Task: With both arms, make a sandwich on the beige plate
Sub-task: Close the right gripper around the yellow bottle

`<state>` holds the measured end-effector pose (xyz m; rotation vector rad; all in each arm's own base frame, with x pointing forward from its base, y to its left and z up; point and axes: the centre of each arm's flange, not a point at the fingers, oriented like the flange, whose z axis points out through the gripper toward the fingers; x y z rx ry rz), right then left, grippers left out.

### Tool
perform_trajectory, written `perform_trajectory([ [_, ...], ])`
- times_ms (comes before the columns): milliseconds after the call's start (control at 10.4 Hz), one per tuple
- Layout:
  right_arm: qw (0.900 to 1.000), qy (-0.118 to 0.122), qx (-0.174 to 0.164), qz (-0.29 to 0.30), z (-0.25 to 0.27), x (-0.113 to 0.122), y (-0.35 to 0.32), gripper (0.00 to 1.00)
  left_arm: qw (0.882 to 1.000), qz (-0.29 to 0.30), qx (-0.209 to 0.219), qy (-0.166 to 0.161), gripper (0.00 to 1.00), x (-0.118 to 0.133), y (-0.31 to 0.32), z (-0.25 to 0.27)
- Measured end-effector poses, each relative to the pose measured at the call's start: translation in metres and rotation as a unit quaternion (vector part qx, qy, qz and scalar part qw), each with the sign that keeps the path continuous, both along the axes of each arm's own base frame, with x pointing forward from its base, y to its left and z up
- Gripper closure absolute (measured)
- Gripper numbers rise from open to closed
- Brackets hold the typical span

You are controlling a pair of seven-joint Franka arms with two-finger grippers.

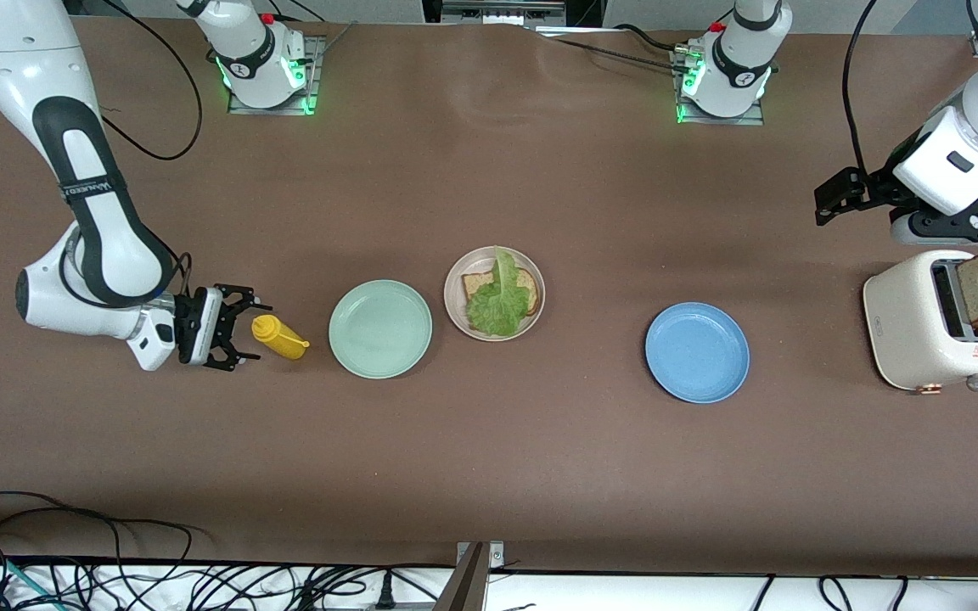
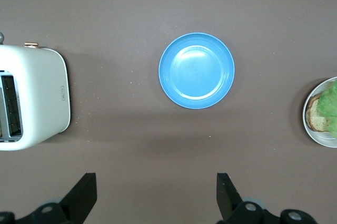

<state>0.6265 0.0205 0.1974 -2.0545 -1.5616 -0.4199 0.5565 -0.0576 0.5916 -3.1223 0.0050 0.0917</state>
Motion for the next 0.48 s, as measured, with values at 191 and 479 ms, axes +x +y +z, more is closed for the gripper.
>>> perform_trajectory([
  [191,1.000,-0.001,-0.002,0.002,-0.0044,-0.0001,0.0051,0.01,1.000,0.000,0.000,0.000,0.00,0.0000,0.0000,0.0000],
  [479,1.000,-0.006,-0.004,0.006,-0.0077,0.0005,0.0129,0.00,1.000,0.000,0.000,0.000,0.00,0.0000,0.0000,0.0000],
])
